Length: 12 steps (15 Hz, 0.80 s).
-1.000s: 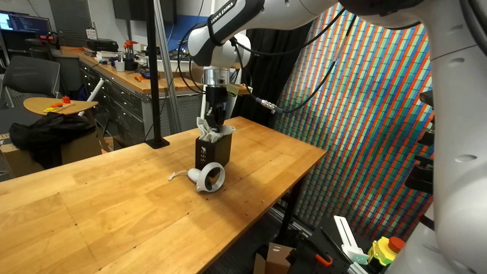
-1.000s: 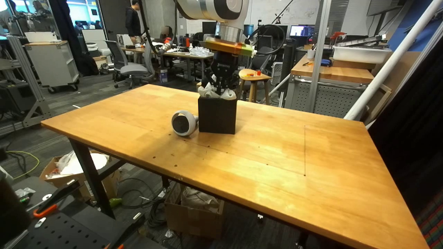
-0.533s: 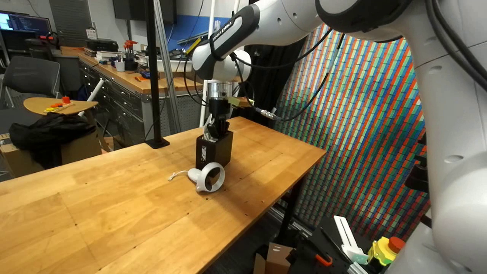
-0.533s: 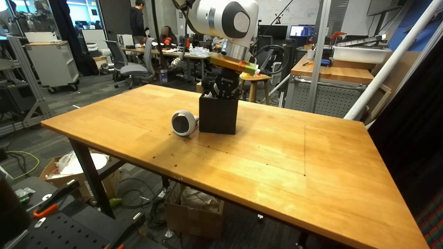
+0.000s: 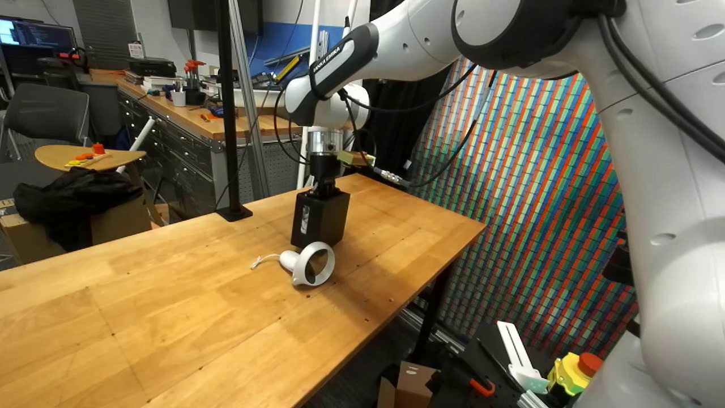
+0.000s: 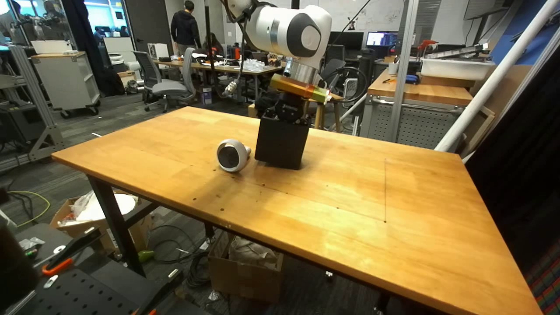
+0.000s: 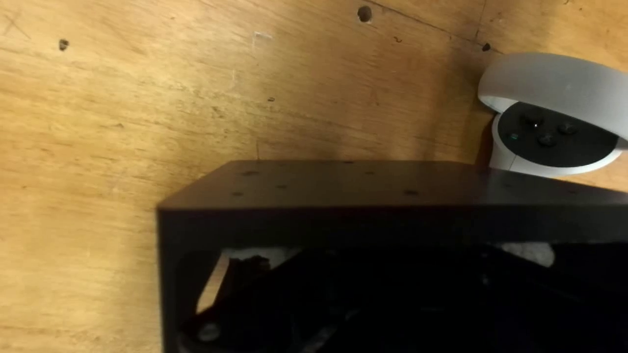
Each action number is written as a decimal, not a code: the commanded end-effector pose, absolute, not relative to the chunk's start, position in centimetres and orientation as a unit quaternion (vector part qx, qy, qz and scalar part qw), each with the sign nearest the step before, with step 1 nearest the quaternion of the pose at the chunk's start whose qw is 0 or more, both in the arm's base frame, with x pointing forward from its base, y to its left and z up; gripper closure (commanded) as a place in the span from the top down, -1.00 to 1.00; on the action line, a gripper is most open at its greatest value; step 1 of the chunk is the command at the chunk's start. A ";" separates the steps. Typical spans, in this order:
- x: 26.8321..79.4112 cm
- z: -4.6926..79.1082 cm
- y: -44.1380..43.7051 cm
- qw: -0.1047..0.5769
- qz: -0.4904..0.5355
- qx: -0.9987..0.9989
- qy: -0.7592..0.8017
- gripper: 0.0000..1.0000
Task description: Pick up the towel and put it in the black object
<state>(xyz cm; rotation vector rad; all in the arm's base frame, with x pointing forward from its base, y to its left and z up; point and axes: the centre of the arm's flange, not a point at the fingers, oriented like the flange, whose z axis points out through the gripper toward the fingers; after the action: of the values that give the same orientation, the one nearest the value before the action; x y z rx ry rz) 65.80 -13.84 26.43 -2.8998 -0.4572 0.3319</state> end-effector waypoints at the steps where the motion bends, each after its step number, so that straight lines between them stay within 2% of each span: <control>1: 66.1 27.9 -13.8 0.103 0.110 -0.977 -0.152 -1.00; 12: 64.4 39.8 -10.2 0.044 0.073 -0.980 -0.181 -1.00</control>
<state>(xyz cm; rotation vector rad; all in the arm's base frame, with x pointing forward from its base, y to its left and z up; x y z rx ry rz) 65.61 -11.80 36.37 -2.9583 -0.5209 0.2253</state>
